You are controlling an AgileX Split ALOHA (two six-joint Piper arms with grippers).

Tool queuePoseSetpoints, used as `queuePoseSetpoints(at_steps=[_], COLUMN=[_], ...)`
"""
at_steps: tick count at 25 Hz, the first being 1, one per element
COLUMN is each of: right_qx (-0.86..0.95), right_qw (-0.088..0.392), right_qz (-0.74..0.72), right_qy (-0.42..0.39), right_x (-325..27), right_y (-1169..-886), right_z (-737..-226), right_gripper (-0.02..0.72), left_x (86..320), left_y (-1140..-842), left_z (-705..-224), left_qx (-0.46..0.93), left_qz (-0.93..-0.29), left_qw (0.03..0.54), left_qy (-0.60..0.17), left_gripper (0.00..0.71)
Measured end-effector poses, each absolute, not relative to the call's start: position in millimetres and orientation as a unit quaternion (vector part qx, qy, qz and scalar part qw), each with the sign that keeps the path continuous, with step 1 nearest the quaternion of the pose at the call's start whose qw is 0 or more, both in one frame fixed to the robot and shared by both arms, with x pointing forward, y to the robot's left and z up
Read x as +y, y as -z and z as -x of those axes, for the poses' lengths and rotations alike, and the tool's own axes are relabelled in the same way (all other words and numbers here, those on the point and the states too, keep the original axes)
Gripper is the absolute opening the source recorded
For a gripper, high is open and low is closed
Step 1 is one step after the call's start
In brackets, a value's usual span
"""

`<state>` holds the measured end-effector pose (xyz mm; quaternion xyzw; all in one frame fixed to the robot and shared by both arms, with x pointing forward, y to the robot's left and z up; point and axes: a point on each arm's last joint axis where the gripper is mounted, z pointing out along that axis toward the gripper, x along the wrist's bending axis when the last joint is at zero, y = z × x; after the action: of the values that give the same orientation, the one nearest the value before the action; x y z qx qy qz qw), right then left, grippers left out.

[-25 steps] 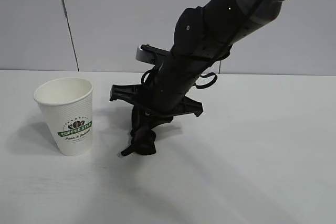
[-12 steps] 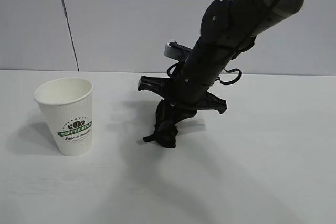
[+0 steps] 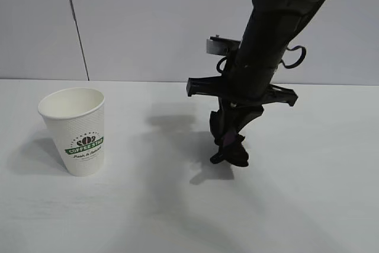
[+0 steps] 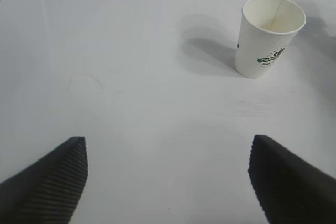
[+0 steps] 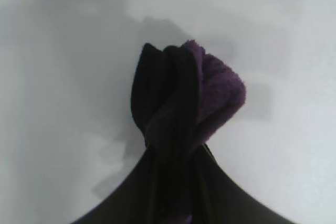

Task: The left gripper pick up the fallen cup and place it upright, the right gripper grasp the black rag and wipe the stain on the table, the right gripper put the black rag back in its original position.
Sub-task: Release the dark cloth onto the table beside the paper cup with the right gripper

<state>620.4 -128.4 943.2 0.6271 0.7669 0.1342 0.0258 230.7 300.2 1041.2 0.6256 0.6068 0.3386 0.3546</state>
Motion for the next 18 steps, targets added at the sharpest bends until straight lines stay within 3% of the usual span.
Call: queuePoseSetpoints(at_steps=[5, 7, 10, 12, 18], right_qx=[0.769, 0.769, 0.766, 0.763, 0.749], right_qw=[0.022, 0.018, 0.008, 0.002, -0.005], right_qz=[-0.627, -0.628, -0.633, -0.638, -0.651], right_qy=[-0.122, -0.118, -0.110, -0.104, -0.125], right_x=[-129, -129, -128, -127, -125], right_y=[-940, -936, -927, -919, -928], right_z=[-619, -619, -620, -620, -620], right_gripper=[0.094, 0.185, 0.459, 0.554, 0.600], left_x=[300, 300, 300, 300, 300], left_y=[-1041, -1041, -1041, -1041, -1041], left_z=[-231, -231, -231, -231, -231], left_qx=[0.607, 0.607, 0.607, 0.607, 0.607], left_qz=[-0.626, -0.626, -0.626, -0.626, -0.626], left_qw=[0.355, 0.355, 0.355, 0.355, 0.355], left_qy=[-0.339, -0.339, -0.339, -0.339, -0.339], left_gripper=[0.603, 0.603, 0.603, 0.603, 0.603])
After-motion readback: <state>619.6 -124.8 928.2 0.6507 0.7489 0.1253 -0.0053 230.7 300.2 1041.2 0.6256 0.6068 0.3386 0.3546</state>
